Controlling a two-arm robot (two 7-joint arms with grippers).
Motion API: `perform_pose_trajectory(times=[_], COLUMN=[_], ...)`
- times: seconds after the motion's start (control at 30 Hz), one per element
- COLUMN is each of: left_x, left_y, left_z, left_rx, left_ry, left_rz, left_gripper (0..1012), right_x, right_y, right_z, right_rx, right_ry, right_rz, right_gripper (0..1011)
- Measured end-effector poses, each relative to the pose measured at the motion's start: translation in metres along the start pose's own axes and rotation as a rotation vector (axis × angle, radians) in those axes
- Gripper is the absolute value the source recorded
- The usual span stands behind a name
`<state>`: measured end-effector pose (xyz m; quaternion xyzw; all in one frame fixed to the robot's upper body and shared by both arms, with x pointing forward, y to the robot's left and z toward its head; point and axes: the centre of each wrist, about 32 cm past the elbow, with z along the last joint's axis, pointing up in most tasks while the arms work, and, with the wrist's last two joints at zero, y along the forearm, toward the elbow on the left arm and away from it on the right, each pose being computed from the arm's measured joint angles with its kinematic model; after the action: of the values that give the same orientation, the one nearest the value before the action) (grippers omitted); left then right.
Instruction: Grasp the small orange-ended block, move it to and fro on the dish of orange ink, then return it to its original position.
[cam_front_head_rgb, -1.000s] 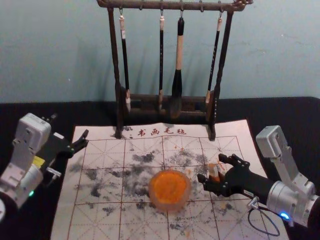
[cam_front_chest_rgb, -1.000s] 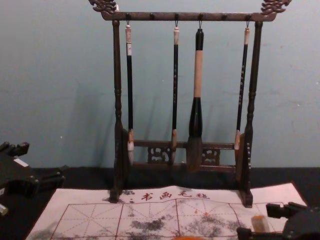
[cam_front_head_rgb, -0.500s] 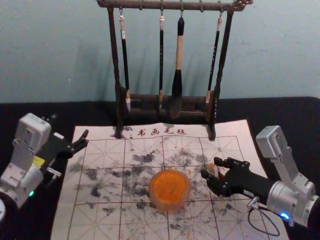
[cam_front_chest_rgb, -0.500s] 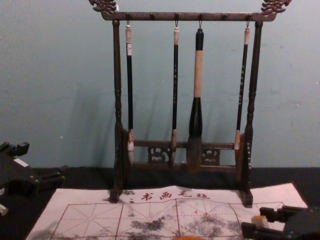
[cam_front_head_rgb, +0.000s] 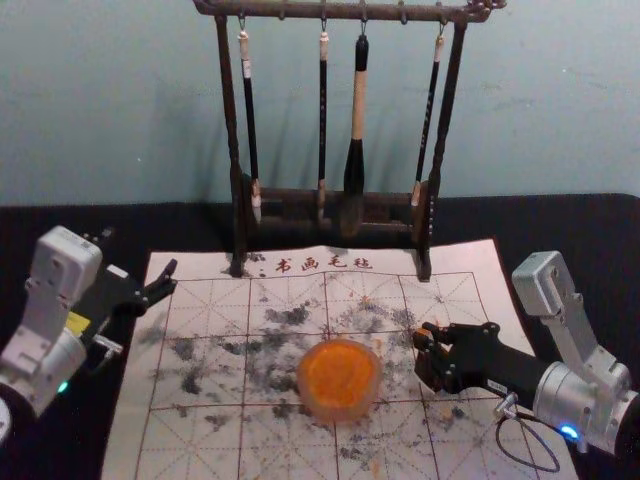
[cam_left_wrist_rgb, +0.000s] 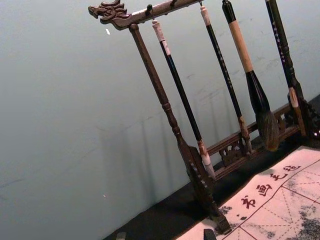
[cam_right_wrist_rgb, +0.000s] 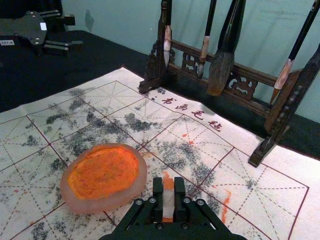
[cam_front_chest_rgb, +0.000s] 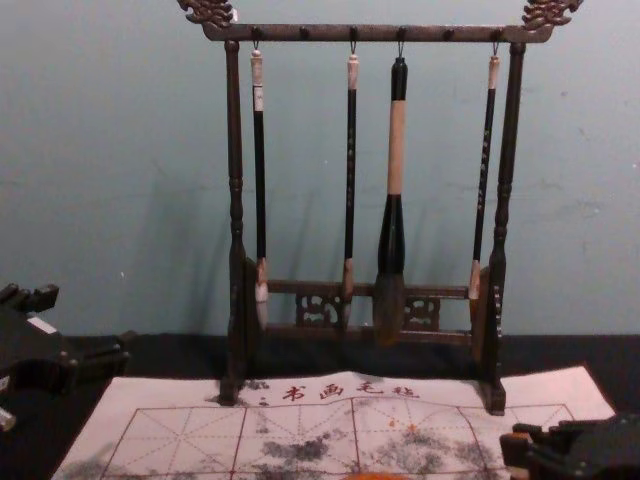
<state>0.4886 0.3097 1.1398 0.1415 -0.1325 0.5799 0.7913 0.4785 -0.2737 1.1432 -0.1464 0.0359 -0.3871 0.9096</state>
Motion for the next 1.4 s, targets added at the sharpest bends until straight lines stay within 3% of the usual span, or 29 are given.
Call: perform_pose_trajectory(times=[0.73, 1.2, 1.4], left_x=[0.0000, 0.0000, 0.0000], left_y=[0.0000, 0.0000, 0.0000], left_z=[0.0000, 0.0000, 0.0000], left_rx=[0.000, 0.000, 0.000], left_ry=[0.000, 0.000, 0.000], left_rz=[0.000, 0.000, 0.000], left_gripper=[1002, 1001, 1001], right_x=[0.001, 0.004, 0.004], right_y=[-0.001, -0.012, -0.016], right_z=[0.000, 0.010, 0.018], right_rx=[0.002, 0.066, 0.134], right_ry=[-0.002, -0.002, 0.005], right_rz=[-0.003, -0.032, -0.039], right_gripper=[80, 81, 81])
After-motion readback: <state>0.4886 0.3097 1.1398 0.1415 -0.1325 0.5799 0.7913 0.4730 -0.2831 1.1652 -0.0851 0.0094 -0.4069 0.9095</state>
